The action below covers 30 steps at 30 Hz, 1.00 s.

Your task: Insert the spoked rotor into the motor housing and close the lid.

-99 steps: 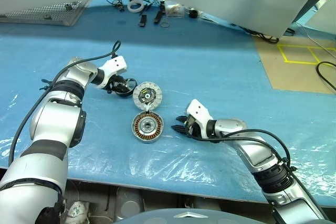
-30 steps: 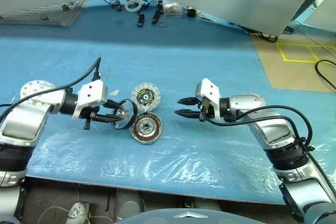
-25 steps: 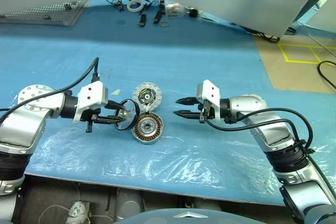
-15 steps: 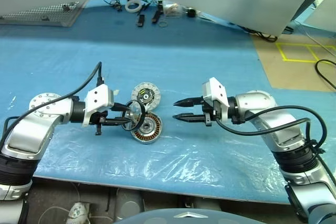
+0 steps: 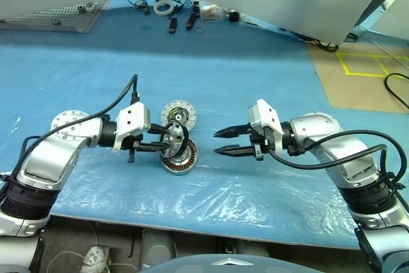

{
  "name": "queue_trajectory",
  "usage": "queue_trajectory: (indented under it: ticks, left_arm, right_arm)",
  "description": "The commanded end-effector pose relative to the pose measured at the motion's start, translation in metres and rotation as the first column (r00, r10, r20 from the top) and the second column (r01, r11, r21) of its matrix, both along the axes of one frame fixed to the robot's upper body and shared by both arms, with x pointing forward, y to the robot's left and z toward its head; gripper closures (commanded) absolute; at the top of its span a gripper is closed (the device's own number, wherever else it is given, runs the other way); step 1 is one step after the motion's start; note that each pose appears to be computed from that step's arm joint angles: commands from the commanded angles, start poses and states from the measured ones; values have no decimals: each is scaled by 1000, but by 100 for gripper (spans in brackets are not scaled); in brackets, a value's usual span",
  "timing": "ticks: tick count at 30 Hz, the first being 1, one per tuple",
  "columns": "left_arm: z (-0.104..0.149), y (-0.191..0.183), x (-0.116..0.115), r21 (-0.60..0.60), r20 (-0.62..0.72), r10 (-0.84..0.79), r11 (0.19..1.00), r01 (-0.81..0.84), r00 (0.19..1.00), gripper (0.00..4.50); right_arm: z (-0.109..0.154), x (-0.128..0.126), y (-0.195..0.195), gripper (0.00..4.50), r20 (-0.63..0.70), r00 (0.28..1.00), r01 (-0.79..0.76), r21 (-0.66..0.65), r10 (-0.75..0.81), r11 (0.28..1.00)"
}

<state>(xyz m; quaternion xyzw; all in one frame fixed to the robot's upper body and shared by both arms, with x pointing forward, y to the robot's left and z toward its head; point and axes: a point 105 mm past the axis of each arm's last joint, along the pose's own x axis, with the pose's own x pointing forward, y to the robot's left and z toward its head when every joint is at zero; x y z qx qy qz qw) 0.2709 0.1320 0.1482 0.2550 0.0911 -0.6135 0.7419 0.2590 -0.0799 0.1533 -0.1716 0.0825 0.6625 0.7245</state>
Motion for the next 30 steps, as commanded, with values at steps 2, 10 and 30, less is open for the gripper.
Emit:
queue_trajectory:
  ticks: [2,10,30]
  left_arm:
    - [-9,-3,-4,34,-1,-35,999,35,999,316]
    - [-14,-5,-2,35,-11,-44,998,45,999,316]
    - [-20,0,4,68,-3,-53,996,53,999,316]
  right_arm:
    - [7,-2,-2,267,47,999,9,1,-9,1000]
    - [6,-2,-7,267,43,998,43,-7,-43,999]
    - [2,1,-14,267,52,995,84,-24,-83,996]
